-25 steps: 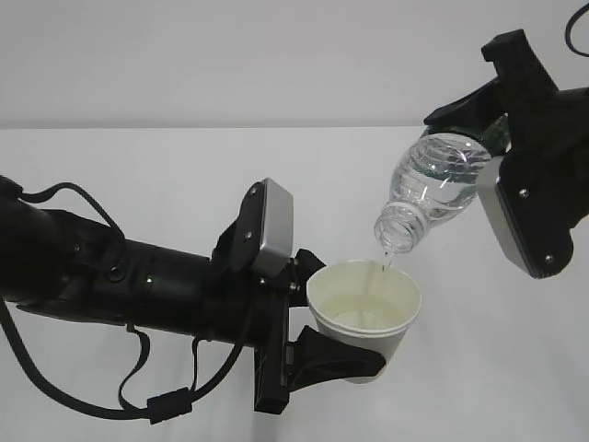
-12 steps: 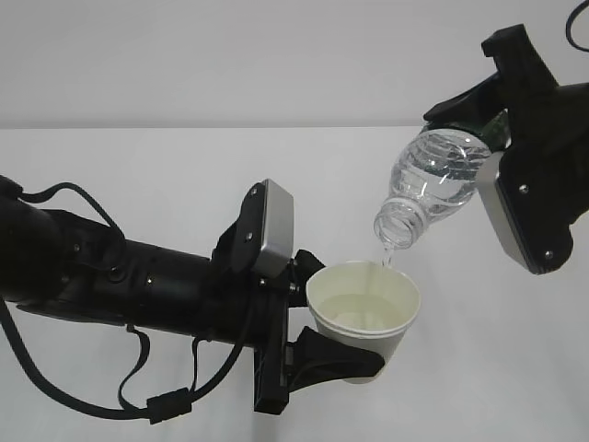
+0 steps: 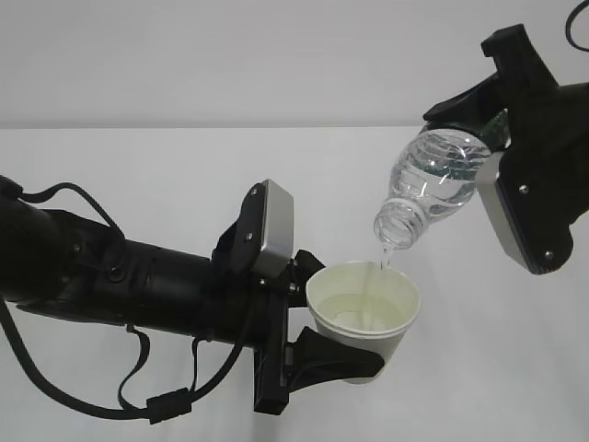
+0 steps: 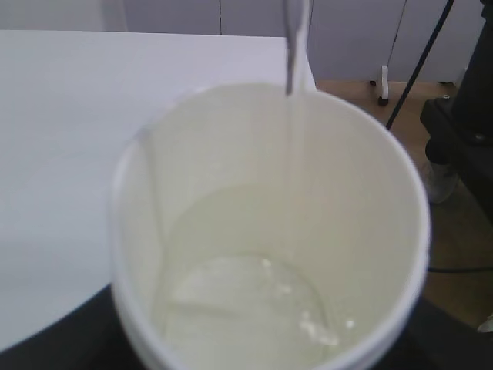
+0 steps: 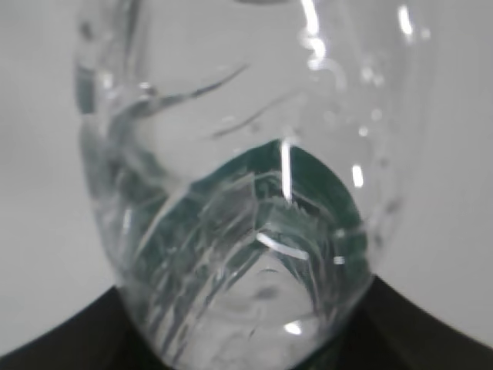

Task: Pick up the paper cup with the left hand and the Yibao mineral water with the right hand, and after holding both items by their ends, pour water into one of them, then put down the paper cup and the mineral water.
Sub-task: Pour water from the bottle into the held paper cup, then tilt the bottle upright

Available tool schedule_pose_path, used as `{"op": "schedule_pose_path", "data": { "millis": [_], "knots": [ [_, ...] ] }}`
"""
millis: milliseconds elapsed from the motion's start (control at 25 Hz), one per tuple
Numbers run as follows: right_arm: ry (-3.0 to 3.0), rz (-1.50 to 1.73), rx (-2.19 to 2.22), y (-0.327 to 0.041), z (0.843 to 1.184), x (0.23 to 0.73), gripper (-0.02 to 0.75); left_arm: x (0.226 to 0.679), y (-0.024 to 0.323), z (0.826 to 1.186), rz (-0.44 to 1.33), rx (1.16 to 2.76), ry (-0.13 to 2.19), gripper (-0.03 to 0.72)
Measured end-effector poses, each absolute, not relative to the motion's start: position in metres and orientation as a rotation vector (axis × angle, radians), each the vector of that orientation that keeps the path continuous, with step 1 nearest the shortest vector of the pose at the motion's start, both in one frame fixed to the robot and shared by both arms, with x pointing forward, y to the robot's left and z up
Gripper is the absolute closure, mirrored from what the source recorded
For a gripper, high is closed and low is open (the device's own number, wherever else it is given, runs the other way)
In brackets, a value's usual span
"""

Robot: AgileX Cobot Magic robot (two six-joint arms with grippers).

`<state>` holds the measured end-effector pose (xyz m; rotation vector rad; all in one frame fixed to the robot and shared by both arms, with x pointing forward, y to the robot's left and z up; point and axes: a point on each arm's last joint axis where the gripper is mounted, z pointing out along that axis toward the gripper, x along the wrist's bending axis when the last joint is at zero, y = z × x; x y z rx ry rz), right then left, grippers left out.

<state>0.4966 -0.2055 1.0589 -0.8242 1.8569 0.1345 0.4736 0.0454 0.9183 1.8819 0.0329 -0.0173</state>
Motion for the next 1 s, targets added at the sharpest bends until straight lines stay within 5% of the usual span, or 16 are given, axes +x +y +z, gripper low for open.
{"op": "schedule_pose_path", "data": {
  "millis": [1000],
  "knots": [
    [1.852,0.129,-0.836,-0.2053,1.0588,0.4965,0.323,0.4736,0.0454,0.9183,-0.017,1.882,0.033,0.221]
  ]
}}
